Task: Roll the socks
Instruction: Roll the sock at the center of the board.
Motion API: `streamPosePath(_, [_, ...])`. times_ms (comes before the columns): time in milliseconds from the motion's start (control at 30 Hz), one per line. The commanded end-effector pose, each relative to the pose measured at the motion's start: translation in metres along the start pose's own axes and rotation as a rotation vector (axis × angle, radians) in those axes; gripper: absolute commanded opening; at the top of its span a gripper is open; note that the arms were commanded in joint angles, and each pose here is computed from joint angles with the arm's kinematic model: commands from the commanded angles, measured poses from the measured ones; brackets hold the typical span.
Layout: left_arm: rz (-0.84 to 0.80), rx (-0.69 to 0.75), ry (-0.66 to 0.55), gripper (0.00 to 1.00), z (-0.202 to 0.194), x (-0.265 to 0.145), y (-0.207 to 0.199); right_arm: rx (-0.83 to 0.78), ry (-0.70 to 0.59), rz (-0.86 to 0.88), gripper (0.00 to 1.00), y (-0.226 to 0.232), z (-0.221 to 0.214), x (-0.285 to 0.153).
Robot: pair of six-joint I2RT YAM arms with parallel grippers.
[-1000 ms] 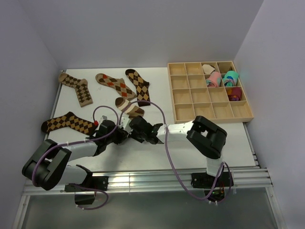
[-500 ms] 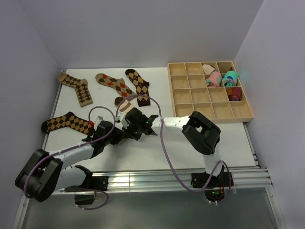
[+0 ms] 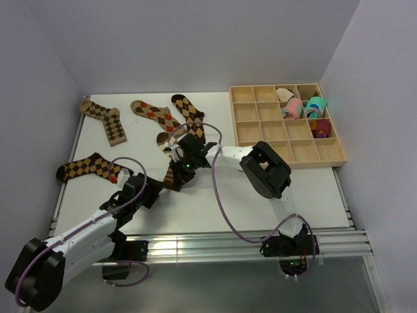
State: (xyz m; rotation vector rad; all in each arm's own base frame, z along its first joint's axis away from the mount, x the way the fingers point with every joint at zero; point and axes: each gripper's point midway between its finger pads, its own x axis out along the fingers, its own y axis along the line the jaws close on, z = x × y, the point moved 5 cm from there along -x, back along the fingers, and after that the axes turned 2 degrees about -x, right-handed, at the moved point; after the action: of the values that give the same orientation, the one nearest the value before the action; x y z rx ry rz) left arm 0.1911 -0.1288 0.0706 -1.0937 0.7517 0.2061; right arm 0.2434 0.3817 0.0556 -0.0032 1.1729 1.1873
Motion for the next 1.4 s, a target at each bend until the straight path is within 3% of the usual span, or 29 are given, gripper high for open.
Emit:
streamPosePath(0, [0.015, -0.023, -0.012, 0.66, 0.0, 0.002, 0.005, 0.166, 0.127, 0.071, 0.0, -0.003, -0.027, 0.013])
streamPosePath(967, [0.161, 0.022, 0.013, 0.4, -0.009, 0.04, 0.02, 0.244, 0.132, 0.078, 0.0, -0.017, -0.026, 0.013])
streamPosePath(1133, [0.188, 0.034, 0.021, 0.29, -0.01, 0.043, 0.025, 0.218, 0.098, 0.045, 0.0, -0.016, -0.021, 0.006])
streamPosePath(1233, [0.197, 0.042, 0.023, 0.18, -0.01, 0.043, 0.024, 0.174, 0.051, 0.002, 0.08, -0.014, -0.019, -0.002])
streamPosePath(1367, [0.202, 0.075, 0.029, 0.13, -0.008, 0.042, 0.018, 0.066, -0.065, -0.094, 0.2, -0.006, -0.006, -0.025])
